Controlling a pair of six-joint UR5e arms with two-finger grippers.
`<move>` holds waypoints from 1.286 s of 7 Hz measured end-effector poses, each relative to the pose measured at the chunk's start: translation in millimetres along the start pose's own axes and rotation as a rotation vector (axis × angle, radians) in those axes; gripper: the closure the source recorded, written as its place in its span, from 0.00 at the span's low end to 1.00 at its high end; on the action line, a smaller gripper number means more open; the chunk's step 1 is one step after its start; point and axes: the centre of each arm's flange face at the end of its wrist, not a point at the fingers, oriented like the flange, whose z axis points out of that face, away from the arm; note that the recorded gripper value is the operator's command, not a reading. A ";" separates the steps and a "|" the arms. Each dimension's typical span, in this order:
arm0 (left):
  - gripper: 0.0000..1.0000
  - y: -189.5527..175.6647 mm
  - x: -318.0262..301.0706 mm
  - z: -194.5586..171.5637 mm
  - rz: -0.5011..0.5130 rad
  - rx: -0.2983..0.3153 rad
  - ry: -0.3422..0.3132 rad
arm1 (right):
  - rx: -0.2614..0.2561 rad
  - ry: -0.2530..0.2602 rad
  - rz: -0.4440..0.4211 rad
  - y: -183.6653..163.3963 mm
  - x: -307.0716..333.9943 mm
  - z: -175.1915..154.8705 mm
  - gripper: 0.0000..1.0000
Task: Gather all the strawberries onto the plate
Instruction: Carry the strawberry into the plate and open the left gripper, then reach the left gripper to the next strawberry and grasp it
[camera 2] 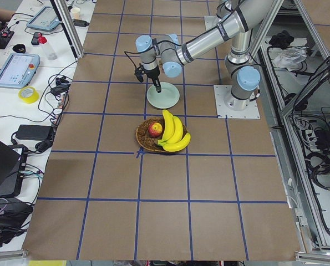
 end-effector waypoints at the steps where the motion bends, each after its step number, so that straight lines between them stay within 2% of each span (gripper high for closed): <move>1: 0.40 -2.0 -2.8 4.9 0.006 -0.007 -0.019 | 0.000 0.003 -0.002 0.5 0.1 -0.3 0.00; 2: 0.07 -4.0 -3.3 10.3 0.010 -0.017 -0.030 | -0.001 0.006 -0.018 0.0 -0.4 0.6 0.00; 4: 0.00 -5.8 -2.9 15.7 0.014 -0.027 -0.034 | -0.002 0.001 -0.051 -1.5 -2.0 2.3 0.00; 6: 0.00 -4.2 -0.9 8.5 0.013 -0.011 -0.022 | 0.001 -0.002 -0.057 -1.9 -2.6 2.6 0.00; 8: 0.00 4.1 19.6 0.1 0.004 -0.001 0.037 | -0.003 -0.001 -0.058 0.0 -2.4 2.1 0.00; 9: 0.00 13.3 39.1 -3.6 -0.039 -0.002 0.074 | -0.005 0.000 -0.062 1.3 -2.2 2.3 0.00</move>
